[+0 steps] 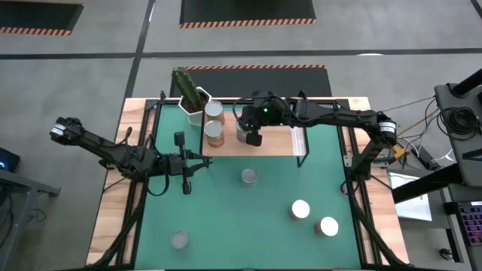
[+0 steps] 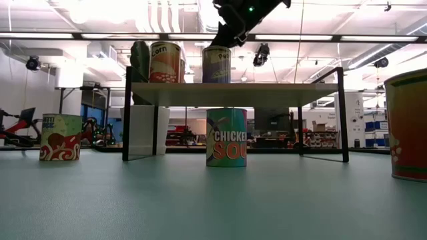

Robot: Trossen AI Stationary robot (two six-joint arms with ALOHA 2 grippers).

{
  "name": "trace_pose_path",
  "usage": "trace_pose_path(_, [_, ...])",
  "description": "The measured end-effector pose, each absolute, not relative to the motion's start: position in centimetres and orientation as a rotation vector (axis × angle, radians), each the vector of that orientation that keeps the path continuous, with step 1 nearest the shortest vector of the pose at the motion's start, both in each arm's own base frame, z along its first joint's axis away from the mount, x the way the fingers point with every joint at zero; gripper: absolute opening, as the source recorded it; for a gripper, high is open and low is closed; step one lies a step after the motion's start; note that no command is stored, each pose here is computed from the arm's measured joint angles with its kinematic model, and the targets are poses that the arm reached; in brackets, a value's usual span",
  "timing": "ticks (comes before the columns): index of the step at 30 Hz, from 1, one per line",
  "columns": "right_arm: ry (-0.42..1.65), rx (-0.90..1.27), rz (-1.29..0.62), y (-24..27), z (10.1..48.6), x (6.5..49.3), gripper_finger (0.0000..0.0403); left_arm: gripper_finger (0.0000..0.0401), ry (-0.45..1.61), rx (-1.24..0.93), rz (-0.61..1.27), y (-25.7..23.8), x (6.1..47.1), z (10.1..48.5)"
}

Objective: Pick and place cans onto a shelf
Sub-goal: Put the canned peas on the shelf

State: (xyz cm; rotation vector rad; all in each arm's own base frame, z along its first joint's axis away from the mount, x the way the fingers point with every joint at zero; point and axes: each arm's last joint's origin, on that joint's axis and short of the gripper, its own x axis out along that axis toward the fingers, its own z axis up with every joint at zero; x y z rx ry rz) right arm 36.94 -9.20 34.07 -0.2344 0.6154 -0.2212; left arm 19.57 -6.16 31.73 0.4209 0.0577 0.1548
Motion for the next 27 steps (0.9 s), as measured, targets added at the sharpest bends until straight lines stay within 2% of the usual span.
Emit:
trace_pose_path(16, [0.648,-0.186,-0.482,-9.8,34.1,36.5,0.0009,0.0038,0.058,0.421,0.154,-6.2,19.6,31.7])
trace_pose_path(23, [0.616,-0.177,-0.475,-9.2,35.1,36.6,0.0009,0.0038,0.059,0.421,0.154,-6.2,19.6,31.7])
trace_pose_path(27, [0.605,-0.191,-0.411,-8.4,36.0,36.6,0.0009,0.0038,0.059,0.422,0.154,-6.2,19.6,31.7])
